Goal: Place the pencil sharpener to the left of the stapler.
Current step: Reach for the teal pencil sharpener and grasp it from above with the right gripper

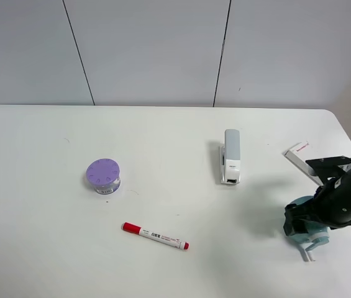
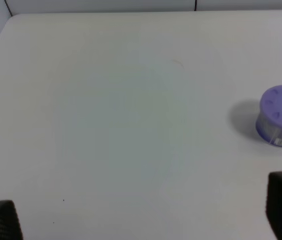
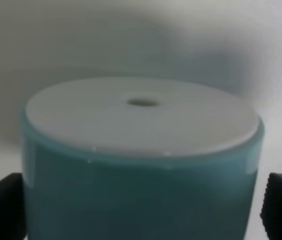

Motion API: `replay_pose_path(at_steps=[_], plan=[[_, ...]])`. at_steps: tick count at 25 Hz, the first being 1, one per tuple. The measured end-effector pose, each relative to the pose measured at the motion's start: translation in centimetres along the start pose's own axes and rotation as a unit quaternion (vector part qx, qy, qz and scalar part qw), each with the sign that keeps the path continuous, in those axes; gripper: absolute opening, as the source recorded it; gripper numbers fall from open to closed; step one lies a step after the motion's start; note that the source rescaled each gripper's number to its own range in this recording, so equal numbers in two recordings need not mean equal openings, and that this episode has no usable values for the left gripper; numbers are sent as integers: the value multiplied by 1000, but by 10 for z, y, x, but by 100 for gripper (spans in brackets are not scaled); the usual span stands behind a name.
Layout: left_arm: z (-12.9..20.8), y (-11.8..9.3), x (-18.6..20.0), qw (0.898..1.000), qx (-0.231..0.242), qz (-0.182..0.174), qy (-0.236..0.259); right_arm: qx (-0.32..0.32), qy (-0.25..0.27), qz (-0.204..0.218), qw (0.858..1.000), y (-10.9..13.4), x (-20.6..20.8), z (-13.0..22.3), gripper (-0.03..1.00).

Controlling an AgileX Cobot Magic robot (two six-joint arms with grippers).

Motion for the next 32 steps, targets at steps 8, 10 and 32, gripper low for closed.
replay_pose_path(at_steps=[8, 10, 32], plan=[[0, 0, 0, 1000, 0, 0, 0, 0, -18, 6, 1000, -2, -1, -6, 74], [0, 0, 0, 1000, 0, 0, 0, 0, -19, 6, 1000, -2, -1, -7, 74], [0, 0, 0, 1000, 0, 0, 0, -19, -22, -4, 1000, 0, 0, -9, 9]])
Point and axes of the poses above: a point on each arm's last joint axis where the gripper is mounted, x pointing back along that axis away from the gripper, y along the wrist's bending axis when the last joint is at zero, z = x × y, the point moved 3 cm from there along -x, pointing out along that axis toward the gripper, and after that the axes turned 12 degrees about x, right-handed, at the moved point
